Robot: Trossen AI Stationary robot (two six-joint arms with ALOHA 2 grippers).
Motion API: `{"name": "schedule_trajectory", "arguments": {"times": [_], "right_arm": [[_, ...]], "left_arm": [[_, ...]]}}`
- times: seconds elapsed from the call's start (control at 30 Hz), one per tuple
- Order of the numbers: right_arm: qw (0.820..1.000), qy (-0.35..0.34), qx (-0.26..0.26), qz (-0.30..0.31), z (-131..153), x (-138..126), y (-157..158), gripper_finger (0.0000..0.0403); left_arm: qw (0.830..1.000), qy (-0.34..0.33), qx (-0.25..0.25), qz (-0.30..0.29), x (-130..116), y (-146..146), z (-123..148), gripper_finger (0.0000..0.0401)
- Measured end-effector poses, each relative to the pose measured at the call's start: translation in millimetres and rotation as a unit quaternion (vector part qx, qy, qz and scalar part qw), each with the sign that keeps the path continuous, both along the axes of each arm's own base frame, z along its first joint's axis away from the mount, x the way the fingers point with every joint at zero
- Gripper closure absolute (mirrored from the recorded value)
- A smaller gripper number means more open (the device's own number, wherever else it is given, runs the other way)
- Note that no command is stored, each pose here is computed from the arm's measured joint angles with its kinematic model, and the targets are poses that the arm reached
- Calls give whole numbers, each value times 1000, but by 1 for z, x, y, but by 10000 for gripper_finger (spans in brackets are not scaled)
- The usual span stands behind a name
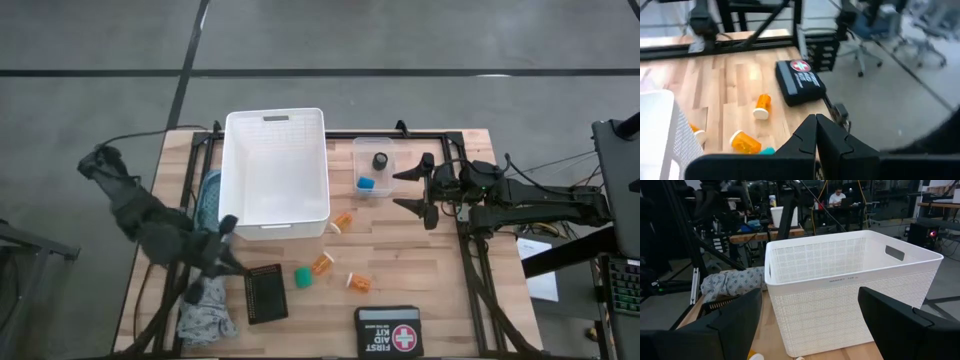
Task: Pick & place medical supplies in basket/bin
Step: Put the green roll bandage into the transparent bin
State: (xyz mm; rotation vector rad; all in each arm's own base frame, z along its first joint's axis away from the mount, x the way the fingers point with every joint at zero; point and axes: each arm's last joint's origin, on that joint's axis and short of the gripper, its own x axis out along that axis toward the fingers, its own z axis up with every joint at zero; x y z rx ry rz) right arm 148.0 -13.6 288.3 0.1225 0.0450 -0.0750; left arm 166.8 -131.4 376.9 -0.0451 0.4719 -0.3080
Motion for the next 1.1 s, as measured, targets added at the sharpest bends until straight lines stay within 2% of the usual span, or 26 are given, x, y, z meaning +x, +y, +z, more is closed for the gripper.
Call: {"name": "schedule_trajectory", "arguments": {"times": [0.1,0.27,0.4,0.6,0.73,0.8,0.9,0.93,1.03,1.1], "right_arm": [[1000,0,0,0,0,0,0,76],[1000,0,0,0,0,0,0,76],[1000,0,0,0,0,0,0,76],[1000,0,0,0,0,0,0,76],[1000,1,0,0,0,0,0,76],[1000,1,0,0,0,0,0,76],[1000,1,0,0,-1,0,0,76],[1000,1,0,0,-1,0,0,76],[1000,1,0,0,-1,0,0,76],[1000,1,0,0,-1,0,0,76]], "left_arm": [[999,12,-37,32,19,2,-5,391],[991,46,-118,31,49,3,-13,391],[975,85,-198,58,65,5,-20,391],[949,105,-274,115,83,2,-29,391],[916,102,-339,189,92,0,-34,391],[883,116,-388,237,95,0,-37,391],[819,171,-457,302,92,1,-45,391],[808,181,-464,313,93,1,-48,391],[806,185,-463,319,94,-1,-51,391],[796,183,-473,331,95,-1,-52,391]]}}
